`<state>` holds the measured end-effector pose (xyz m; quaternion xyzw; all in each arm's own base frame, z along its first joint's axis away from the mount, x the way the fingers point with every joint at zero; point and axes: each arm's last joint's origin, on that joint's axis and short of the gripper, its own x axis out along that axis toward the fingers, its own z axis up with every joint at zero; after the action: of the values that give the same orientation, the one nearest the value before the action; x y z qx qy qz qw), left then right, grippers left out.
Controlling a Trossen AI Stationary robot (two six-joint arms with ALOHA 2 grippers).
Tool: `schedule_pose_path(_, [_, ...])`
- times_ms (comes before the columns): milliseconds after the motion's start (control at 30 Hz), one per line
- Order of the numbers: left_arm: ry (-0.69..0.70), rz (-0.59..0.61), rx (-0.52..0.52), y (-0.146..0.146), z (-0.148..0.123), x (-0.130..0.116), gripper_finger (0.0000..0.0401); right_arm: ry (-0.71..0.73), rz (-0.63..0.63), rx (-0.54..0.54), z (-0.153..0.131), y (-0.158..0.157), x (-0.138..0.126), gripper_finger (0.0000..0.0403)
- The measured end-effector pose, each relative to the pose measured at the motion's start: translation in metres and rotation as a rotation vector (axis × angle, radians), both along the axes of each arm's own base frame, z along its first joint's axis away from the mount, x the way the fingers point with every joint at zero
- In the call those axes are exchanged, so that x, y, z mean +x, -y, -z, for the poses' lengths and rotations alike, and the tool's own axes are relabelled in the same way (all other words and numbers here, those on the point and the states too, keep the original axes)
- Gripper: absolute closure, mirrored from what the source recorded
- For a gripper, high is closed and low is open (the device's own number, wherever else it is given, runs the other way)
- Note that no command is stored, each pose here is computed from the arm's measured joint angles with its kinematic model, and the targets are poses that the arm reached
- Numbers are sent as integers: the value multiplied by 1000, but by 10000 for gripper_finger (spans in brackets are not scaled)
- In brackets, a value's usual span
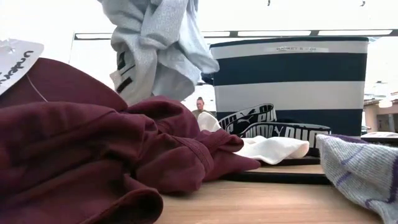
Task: Pick & Place Cloths
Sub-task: Put the white patient gown into the blue bin
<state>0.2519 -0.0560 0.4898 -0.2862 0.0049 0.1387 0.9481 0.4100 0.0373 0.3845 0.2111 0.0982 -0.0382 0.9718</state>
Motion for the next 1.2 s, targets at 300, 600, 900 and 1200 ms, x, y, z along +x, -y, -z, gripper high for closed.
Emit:
schedule_pose_path(300, [12,96,-12,2,-2,-3,361,37,-4,-46,-17,4,-13,358])
schedule_pose_path(600, [61,171,-23,1,-13,-16,315,70,105,-71,-53,24,-53,388])
schedule_pose_path(900, [120,230,45,-3,-28,-37,244,105,345,-150,-97,50,-122,389])
schedule_pose_path(1200, [29,234,158,-3,-19,-35,244,150,508,-149,-120,90,-174,389])
